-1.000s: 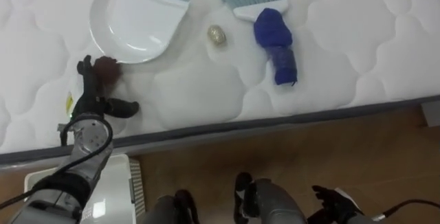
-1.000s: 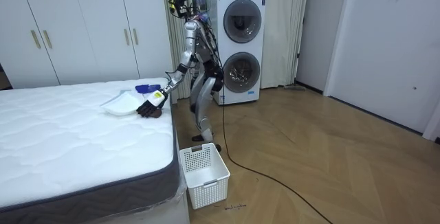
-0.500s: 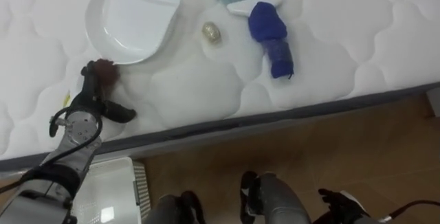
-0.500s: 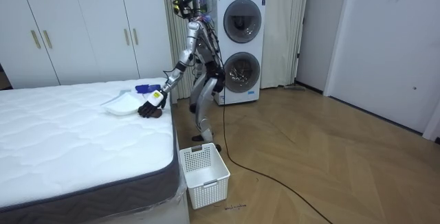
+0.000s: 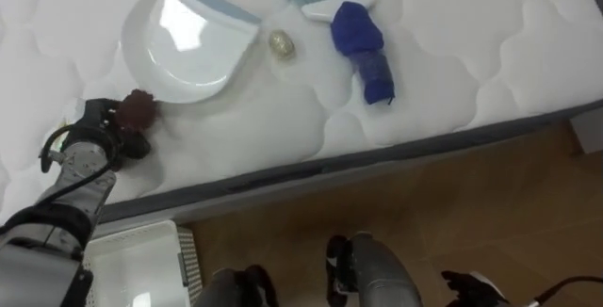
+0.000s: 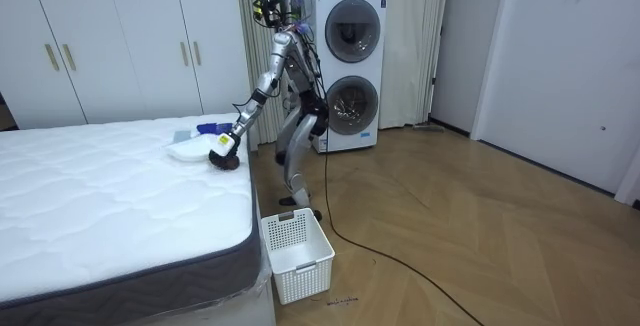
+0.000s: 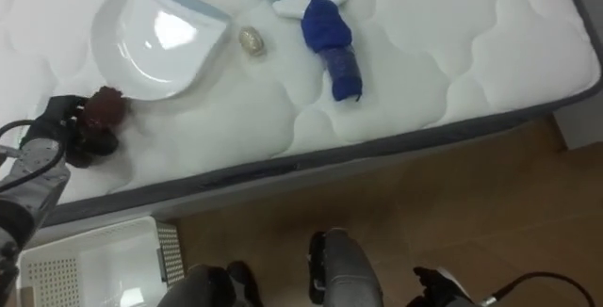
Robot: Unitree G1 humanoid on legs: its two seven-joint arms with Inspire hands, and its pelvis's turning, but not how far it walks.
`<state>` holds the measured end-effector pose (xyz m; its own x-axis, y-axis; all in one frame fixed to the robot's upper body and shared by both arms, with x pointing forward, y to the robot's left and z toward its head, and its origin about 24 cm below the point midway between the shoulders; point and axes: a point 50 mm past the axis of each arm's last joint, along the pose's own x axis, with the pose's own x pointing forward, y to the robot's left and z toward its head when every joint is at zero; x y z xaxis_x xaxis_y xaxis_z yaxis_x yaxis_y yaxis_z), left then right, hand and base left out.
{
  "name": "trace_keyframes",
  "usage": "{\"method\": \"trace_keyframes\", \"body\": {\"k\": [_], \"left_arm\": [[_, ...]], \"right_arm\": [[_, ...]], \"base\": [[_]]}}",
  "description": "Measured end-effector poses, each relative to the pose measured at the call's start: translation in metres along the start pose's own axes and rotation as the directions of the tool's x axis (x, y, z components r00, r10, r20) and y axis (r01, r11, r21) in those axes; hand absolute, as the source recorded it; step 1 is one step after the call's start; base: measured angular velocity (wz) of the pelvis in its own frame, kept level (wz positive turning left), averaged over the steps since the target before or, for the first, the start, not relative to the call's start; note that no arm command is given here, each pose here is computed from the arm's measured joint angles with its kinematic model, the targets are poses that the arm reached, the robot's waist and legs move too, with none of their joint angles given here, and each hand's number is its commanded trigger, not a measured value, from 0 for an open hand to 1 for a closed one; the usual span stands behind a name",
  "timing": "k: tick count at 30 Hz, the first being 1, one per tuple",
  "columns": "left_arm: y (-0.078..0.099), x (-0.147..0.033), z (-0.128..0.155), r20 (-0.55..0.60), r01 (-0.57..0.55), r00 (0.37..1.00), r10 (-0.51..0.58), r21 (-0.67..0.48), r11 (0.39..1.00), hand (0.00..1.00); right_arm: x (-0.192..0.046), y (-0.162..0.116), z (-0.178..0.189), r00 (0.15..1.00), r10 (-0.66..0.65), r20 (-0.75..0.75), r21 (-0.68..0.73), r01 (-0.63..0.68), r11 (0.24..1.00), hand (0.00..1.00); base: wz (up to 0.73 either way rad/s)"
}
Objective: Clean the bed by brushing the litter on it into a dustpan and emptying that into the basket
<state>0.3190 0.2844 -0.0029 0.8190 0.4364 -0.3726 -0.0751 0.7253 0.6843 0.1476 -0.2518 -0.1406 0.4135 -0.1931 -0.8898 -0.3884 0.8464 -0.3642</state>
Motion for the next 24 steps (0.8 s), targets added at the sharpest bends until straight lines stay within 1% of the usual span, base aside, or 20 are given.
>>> {"method": "trace_keyframes", "body": {"k": [4,9,16,20,24], "left_arm": [[-0.003,0.000,-0.001,-0.016,0.013,1.000,-0.013,-0.028,1.000,1.00],[-0.008,-0.002,-0.007,-0.050,0.040,0.998,-0.040,-0.016,0.999,1.00],[-0.010,-0.004,-0.019,-0.089,0.039,0.995,-0.040,-0.012,0.999,1.00],[-0.010,-0.004,-0.021,-0.098,0.034,0.995,-0.036,-0.021,0.999,1.00],[-0.011,-0.007,-0.030,-0.109,0.006,0.994,-0.009,-0.020,1.000,1.00]], "right_arm": [[0.000,0.001,-0.001,1.000,0.002,-0.002,0.001,-0.002,1.000,0.00],[0.000,0.002,-0.005,1.000,0.003,-0.027,0.005,-0.002,1.000,0.00],[-0.001,0.004,-0.010,0.999,0.005,-0.041,0.010,-0.005,1.000,0.00],[-0.001,0.006,-0.013,0.999,0.004,-0.047,0.015,-0.004,1.000,0.00],[-0.001,0.006,-0.015,0.999,-0.022,-0.049,0.050,0.025,0.998,0.00]], "base": [[0.00],[0.00],[-0.03],[0.00],[-0.06]]}}
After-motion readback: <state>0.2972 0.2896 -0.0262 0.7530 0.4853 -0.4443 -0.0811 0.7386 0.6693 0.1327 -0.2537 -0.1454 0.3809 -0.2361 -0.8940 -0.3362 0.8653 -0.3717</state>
